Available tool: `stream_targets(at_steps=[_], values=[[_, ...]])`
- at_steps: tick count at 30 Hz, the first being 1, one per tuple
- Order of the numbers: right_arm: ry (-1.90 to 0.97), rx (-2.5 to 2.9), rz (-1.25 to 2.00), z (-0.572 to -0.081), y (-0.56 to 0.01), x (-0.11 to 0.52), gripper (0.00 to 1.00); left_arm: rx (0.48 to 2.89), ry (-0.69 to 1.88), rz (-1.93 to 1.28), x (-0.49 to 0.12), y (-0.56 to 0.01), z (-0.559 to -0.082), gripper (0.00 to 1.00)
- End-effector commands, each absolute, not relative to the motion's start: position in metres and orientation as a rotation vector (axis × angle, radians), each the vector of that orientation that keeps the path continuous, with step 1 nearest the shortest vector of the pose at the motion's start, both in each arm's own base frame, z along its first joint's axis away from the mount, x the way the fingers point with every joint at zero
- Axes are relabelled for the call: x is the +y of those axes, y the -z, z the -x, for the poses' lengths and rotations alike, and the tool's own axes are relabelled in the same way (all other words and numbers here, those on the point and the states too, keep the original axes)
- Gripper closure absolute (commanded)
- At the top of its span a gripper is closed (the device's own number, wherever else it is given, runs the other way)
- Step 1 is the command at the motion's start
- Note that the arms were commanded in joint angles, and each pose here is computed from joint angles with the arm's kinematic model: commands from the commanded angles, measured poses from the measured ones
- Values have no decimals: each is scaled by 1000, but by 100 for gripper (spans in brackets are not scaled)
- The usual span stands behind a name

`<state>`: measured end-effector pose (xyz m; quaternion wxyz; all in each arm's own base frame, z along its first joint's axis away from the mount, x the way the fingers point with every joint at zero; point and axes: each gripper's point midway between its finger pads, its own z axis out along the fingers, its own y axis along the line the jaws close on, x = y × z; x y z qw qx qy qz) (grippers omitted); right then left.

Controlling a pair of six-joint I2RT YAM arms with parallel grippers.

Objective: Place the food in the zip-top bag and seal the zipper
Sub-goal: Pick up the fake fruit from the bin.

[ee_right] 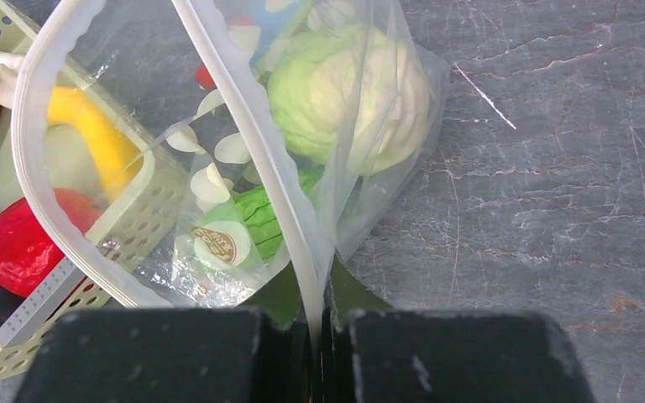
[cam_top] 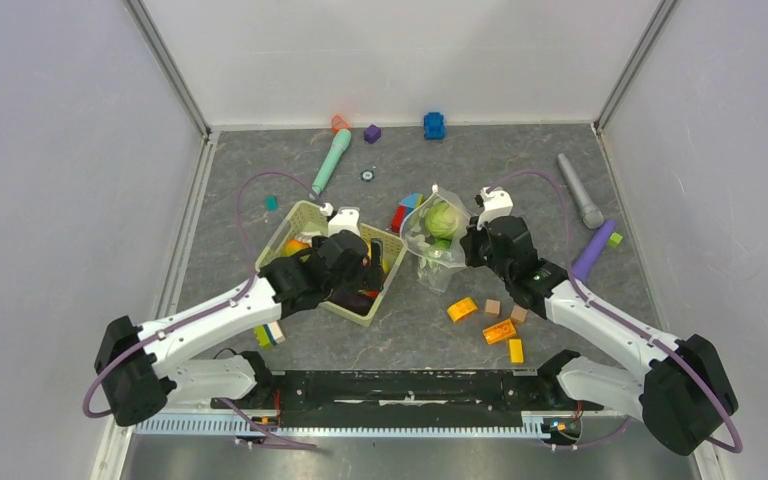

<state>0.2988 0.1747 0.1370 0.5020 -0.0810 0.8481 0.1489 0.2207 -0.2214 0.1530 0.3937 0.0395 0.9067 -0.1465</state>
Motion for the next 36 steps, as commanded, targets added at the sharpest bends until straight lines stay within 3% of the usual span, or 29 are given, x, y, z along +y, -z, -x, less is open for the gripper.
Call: stream_targets(at_steps=[1,11,30,33,36], values=[[-393,2011,221,-301,-145,182,96,2351,276,-15,-208,-134,-224,0],[-406,2018,228,-299,-143,184,96,2361,499,-18,-225,-116,-245,0],[-432,2022,234,-299,-142,188,97,2457,382,-49,-226,-71,-250,8],[-430,2015,224,-299,-142,187,97,2465,398,-55,-230,-68,-251,12],[-438,2017,230,-299,-142,188,97,2473,373,-54,-228,-65,-252,26]])
